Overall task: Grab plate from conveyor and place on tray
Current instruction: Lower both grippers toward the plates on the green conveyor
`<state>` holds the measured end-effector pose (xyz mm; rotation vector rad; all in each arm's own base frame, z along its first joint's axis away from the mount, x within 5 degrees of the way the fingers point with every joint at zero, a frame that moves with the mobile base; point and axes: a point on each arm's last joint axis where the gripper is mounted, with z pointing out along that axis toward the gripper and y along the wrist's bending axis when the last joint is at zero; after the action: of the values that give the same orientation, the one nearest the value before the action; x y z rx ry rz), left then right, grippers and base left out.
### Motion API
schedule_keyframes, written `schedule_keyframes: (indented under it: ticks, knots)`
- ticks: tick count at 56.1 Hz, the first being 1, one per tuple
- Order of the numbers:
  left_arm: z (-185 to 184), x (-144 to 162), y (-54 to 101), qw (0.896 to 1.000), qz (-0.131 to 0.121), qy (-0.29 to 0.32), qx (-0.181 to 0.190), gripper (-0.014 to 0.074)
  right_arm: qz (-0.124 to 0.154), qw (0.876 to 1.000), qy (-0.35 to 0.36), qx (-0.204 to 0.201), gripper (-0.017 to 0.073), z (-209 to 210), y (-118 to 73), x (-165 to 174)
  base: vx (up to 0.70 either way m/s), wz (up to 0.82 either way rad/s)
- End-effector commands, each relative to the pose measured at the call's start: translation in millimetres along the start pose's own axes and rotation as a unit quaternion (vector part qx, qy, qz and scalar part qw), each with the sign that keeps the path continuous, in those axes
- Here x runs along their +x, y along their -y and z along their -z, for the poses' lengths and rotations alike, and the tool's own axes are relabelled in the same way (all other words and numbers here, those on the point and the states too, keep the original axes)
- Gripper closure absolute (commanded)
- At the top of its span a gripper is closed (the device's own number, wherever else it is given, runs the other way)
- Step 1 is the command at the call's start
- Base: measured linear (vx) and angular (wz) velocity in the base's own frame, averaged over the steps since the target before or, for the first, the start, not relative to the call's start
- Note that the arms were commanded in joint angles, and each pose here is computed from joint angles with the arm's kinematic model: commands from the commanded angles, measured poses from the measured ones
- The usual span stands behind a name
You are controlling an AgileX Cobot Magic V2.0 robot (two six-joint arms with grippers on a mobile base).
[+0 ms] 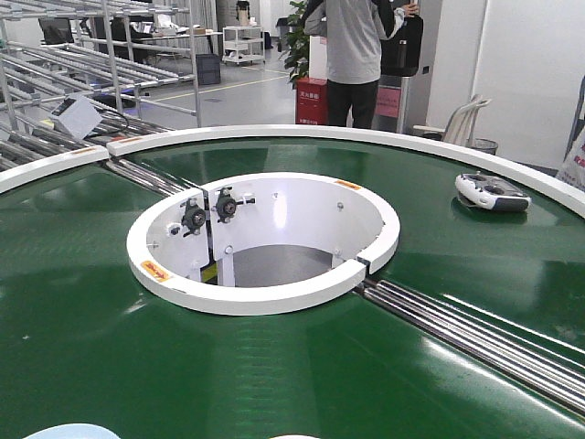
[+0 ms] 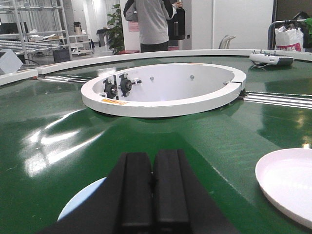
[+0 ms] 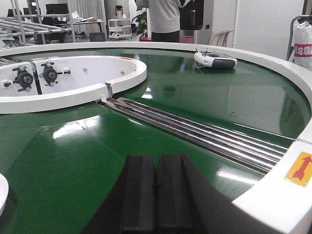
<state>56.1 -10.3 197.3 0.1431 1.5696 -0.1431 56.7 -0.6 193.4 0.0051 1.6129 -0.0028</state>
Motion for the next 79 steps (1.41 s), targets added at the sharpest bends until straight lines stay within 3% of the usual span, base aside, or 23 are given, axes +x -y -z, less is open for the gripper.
schedule_keyframes:
  ticks: [1,25,37,43,45,48,50,52,56,61,66,72,79]
  knots:
    - [0.9,-3.4,0.5,0.999,0.004,0.043,0.004,0.0590,0.009,0.999,0.037,-0.001,0.0568,-0.2,-0.4,-3.1,0.00,0.00]
    - [0.9,-3.4,0.5,0.999,0.004,0.043,0.004,0.0590,0.007,0.999,0.046,-0.002,0.0568,-0.1,-0.6,-4.7,0.00,0.00]
    - [0.9,-3.4,0.5,0.999,0.004,0.043,0.004,0.0590,0.007,0.994,0.108,-0.008,0.0568,1.7,-1.8,-16.0,0.00,0.00]
    - [2.6,-15.1,0.7,0.995,0.007,0.101,0.006,0.0590,0.002,0.986,0.169,-0.014,0.0568,4.7,-2.7,-26.6,0.00,0.00]
    - [3.7,-19.8,0.7,0.992,0.021,0.127,0.008,0.0590,-0.006,0.982,0.190,-0.015,0.0568,6.3,-2.6,-31.0,0.00,0.00]
    - [8.1,-34.8,-0.1,0.979,0.075,0.191,0.015,0.0590,-0.031,0.975,0.219,-0.015,0.0568,9.6,-1.5,-41.9,0.00,0.00]
    - [10.8,-45.3,-0.6,0.972,0.098,0.211,0.019,0.0590,-0.046,0.972,0.230,-0.014,0.0568,12.1,-0.7,-51.0,0.00,0.00]
    - [14.0,-57.4,-0.6,0.970,0.103,0.220,0.021,0.0590,-0.050,0.970,0.238,-0.013,0.0568,16.1,-0.4,-64.7,0.00,0.00]
    - [21.7,-90.5,-0.3,0.971,0.080,0.223,0.018,0.0590,-0.032,0.971,0.235,-0.011,0.0568,23.1,-0.7,-93.3,0.00,0.00]
    - [25.7,-143.1,0.1,0.975,0.018,0.219,0.006,0.0590,0.003,0.976,0.219,-0.003,0.0568,30.4,-0.7,-144.9,0.00,0.00]
    - [14.7,-192.9,0.4,0.978,-0.020,0.209,-0.002,0.0590,0.031,0.982,0.184,0.003,0.0568,21.2,-0.8,-184.4,0.00,0.00]
    - [-21.5,-234.0,0.8,0.985,-0.029,0.173,-0.001,0.0590,0.047,0.988,0.145,0.004,0.0568,-9.4,-1.1,-215.4,0.00,0.00]
    - [-62.1,-242.9,1.1,0.991,-0.028,0.129,0.000,0.0590,0.041,0.993,0.106,0.001,0.0568,-41.4,-1.4,-224.1,0.00,0.00]
